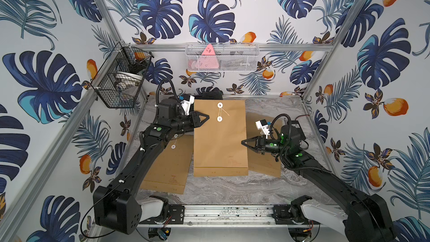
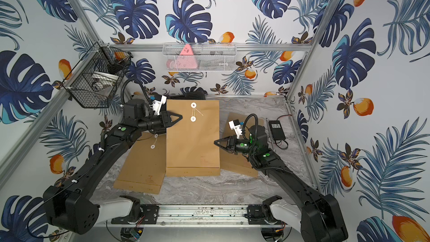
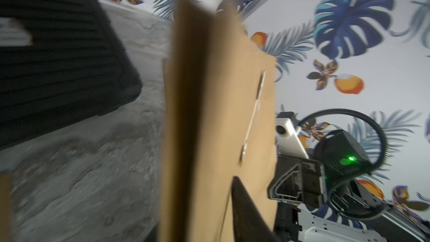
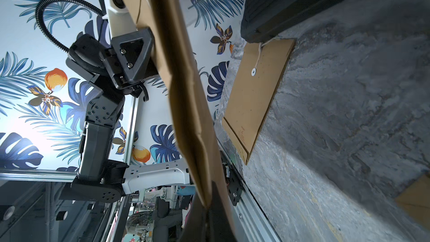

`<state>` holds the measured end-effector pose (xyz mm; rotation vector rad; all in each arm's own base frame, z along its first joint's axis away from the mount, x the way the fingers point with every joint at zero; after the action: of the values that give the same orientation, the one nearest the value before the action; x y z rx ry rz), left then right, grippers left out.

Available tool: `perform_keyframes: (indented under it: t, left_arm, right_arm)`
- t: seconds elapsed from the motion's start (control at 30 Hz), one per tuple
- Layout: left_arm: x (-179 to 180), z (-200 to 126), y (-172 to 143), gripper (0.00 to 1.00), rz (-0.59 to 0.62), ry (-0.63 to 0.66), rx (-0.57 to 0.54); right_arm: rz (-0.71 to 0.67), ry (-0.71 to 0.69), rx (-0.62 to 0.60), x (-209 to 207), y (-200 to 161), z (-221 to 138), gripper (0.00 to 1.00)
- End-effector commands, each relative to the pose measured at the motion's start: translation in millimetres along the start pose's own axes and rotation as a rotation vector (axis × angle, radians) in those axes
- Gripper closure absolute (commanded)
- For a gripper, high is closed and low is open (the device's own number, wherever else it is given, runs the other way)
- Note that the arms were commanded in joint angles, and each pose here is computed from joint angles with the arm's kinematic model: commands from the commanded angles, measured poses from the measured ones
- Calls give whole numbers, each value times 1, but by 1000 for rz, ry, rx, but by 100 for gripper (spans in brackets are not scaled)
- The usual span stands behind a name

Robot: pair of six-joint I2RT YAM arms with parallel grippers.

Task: Close the mouth of the file bag
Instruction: Place the file bag at the center of the board.

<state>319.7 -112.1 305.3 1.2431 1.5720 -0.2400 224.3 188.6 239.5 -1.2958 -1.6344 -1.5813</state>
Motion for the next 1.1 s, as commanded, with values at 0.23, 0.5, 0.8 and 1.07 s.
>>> perform_keyframes:
  t: [0.23,0.5,0.8,1.07]
  left_arm:
    - [56,-30,11,44,-10,401,-148]
    - [16,-18,13,44,66,296,-111]
    - [-19,20,13,44,197,283,-62]
    - [-47,117,-46,44,362,262,151]
  right_arm:
    - [317,-290,70,-77,-45,15,100]
    - [322,-497,186,-105,-53,68,100]
    - [319,-706,164,-100,-40,28,44]
    - [399,-1077,-14,-128,4,-92,26]
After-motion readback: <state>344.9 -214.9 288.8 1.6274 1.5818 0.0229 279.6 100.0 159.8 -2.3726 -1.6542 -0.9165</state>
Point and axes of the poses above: each gripper's point midway between its finger pads, its own z axis out along the fingers, its own x axis along the line the jaws close on, y = z × x, the point moved 6 cm from there along -z, back along the fingers, and after that the axes turned 12 degrees about -z, right-handed, at the moved point
